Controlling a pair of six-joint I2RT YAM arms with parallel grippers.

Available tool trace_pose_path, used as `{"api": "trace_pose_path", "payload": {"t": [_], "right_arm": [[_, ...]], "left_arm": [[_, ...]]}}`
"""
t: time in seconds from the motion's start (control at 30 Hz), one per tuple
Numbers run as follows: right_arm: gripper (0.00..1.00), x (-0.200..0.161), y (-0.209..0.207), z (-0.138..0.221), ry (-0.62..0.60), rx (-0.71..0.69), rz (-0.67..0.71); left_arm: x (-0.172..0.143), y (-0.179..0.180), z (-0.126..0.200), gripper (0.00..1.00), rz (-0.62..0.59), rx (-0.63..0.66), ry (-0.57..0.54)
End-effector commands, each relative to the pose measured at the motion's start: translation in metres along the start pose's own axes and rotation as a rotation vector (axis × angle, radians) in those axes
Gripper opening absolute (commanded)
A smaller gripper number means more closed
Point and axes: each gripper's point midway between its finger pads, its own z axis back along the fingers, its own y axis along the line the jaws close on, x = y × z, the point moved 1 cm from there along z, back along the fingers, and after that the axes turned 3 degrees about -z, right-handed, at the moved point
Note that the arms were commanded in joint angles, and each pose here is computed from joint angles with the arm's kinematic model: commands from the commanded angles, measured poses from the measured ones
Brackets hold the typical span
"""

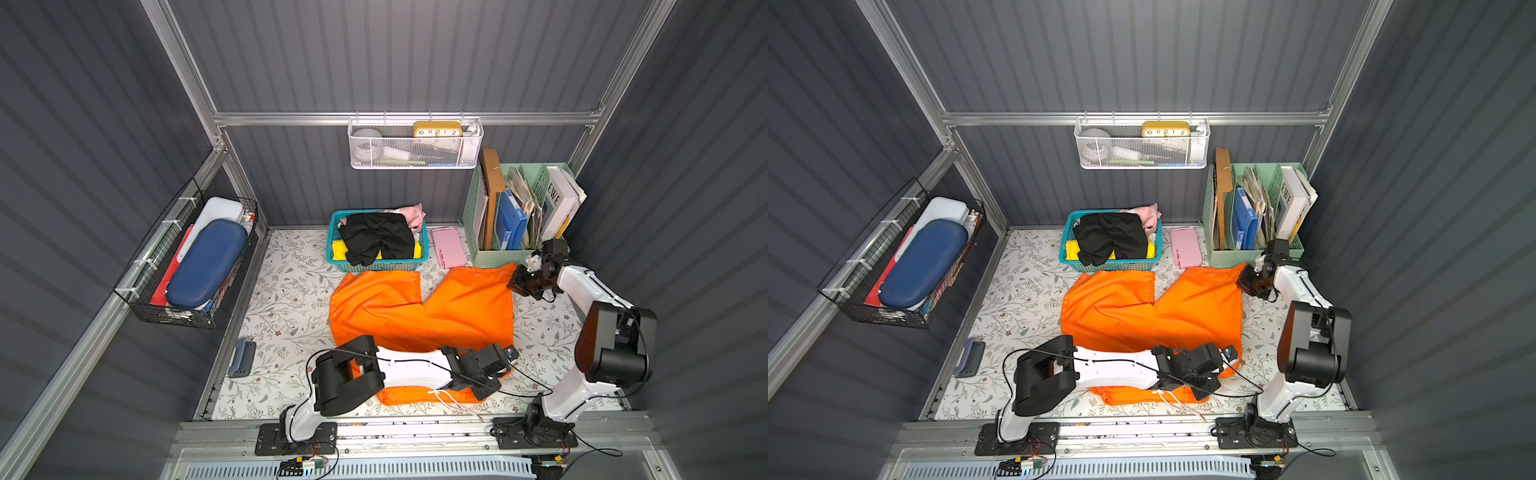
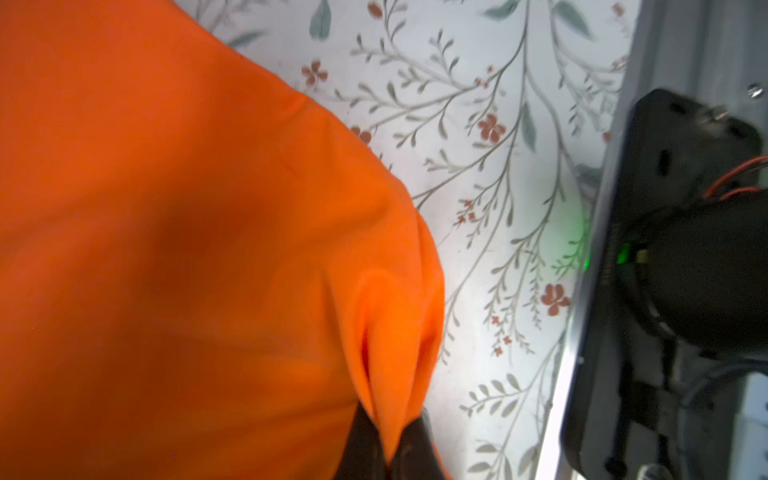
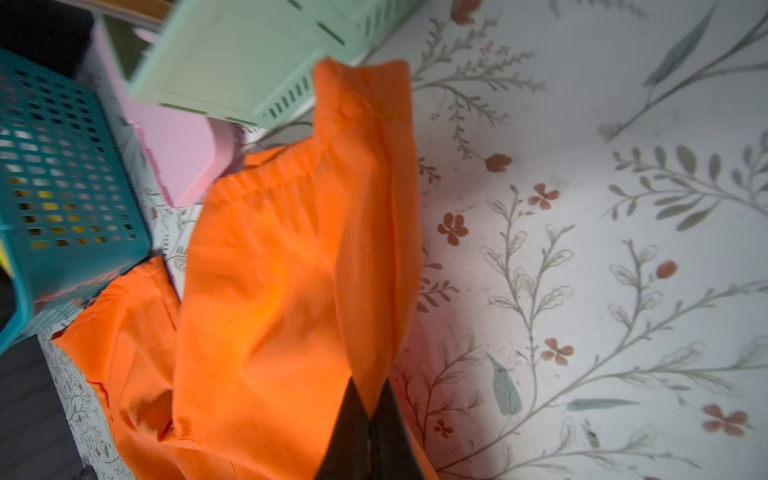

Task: Roll up the shorts
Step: Fold the shorts at the center of the board.

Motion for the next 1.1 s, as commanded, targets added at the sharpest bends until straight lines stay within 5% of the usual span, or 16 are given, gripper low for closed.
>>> {"api": "trace_pose_path", "payload": {"t": [0.0,0.27,0.53,0.77,1.07], "right_arm": [[0.0,-0.02,0.05,0.004,0.023,0.09,0.14],[0.0,-0.079,0.168,0.016,0.095,0.282,0.45],[0.0,-0.148,0.262,-0.004,0.305,0.536,0.58],[0.0,-0.209,0.275,-0.08,0.492,0.479,0.577],[0.0,-0.216,0.217,-0.147,0.461,0.233,0.357]], "left_arm": [[0.06,0.005,0.053,0.0,-0.039,0.023,-0.233],[0.033,0.035,0.12,0.0,0.108,0.18,-0.325],[-0.079,0.07,0.156,0.0,0.414,0.37,-0.206],[-0.15,0.083,0.186,0.0,0.649,0.462,-0.164],[-0.152,0.074,0.186,0.0,0.56,0.39,-0.163]]}}
